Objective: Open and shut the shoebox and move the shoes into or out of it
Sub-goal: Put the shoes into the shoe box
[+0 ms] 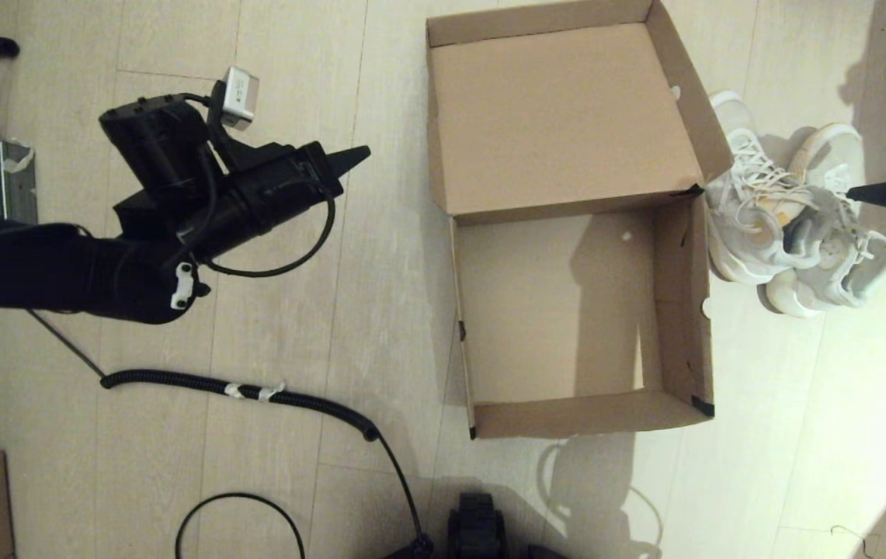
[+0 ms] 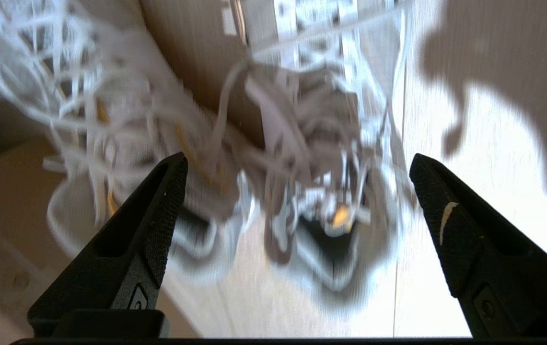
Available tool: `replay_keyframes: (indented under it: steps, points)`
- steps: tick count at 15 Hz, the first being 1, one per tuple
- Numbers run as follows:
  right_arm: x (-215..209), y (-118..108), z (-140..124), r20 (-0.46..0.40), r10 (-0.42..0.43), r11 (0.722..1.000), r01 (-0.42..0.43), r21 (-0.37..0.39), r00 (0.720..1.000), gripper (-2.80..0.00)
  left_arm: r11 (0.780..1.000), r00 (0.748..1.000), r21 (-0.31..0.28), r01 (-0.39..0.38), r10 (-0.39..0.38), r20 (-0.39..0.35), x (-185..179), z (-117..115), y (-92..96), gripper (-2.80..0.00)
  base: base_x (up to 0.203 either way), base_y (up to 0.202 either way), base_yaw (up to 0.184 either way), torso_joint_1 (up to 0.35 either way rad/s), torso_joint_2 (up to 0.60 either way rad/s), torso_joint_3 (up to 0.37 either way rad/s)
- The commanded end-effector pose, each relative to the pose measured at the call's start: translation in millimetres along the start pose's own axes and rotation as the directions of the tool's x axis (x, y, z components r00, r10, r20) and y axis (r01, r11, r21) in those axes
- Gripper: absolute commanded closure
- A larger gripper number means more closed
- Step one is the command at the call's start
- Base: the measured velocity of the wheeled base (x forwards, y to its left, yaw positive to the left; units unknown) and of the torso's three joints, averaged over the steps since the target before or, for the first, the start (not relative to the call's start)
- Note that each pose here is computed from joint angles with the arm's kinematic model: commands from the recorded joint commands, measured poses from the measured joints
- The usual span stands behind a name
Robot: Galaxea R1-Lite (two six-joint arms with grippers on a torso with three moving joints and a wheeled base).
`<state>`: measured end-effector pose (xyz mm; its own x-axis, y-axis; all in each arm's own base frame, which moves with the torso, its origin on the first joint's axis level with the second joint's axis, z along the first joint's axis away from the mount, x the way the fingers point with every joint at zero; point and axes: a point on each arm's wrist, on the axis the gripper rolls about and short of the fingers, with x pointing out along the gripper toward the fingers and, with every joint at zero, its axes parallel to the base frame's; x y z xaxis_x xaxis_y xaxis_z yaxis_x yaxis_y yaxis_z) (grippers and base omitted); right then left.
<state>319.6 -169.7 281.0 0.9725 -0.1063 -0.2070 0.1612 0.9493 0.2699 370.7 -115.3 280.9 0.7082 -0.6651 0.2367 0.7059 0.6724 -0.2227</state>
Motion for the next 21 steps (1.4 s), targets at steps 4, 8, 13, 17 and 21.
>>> replay_keyframes:
  steps: [4,8,13,17,21]
  points:
    - [-15,5,-35,-0.098,0.002,0.999,0.002,0.042,0.995,-2.8,1.0,0.999,0.008,-0.022,0.022,0.029,-25,17,-19.3,0.0,0.0,0.0,0.0,0.0,0.0,0.0]
    - [12,1,-50,-0.01,0.043,0.999,-0.043,0.001,0.999,-2.8,0.983,0.988,0.121,-0.141,0.132,0.084,-40,26,-28.9,0.0,0.0,0.0,0.0,0.0,0.0,0.0]
    - [42,21,-51,0.002,0.129,0.992,-0.128,-0.014,0.992,-2.8,0.891,0.944,0.31,-0.331,0.306,0.128,-69,29,-44.3,0.0,0.0,0.0,0.0,0.0,0.0,0.0]
    - [62,23,-46,0.024,0.148,0.989,-0.147,-0.029,0.989,-2.8,0.881,0.931,0.305,-0.362,0.356,0.077,-89,13,-49.2,0.0,0.0,0.0,0.0,0.0,0.0,0.0]
    - [83,17,-48,0.028,0.147,0.989,-0.146,-0.038,0.989,-2.8,0.885,0.936,0.305,-0.352,0.34,0.095,-112,21,-69.0,0.0,0.0,0.0,0.0,0.0,0.0,0.0]
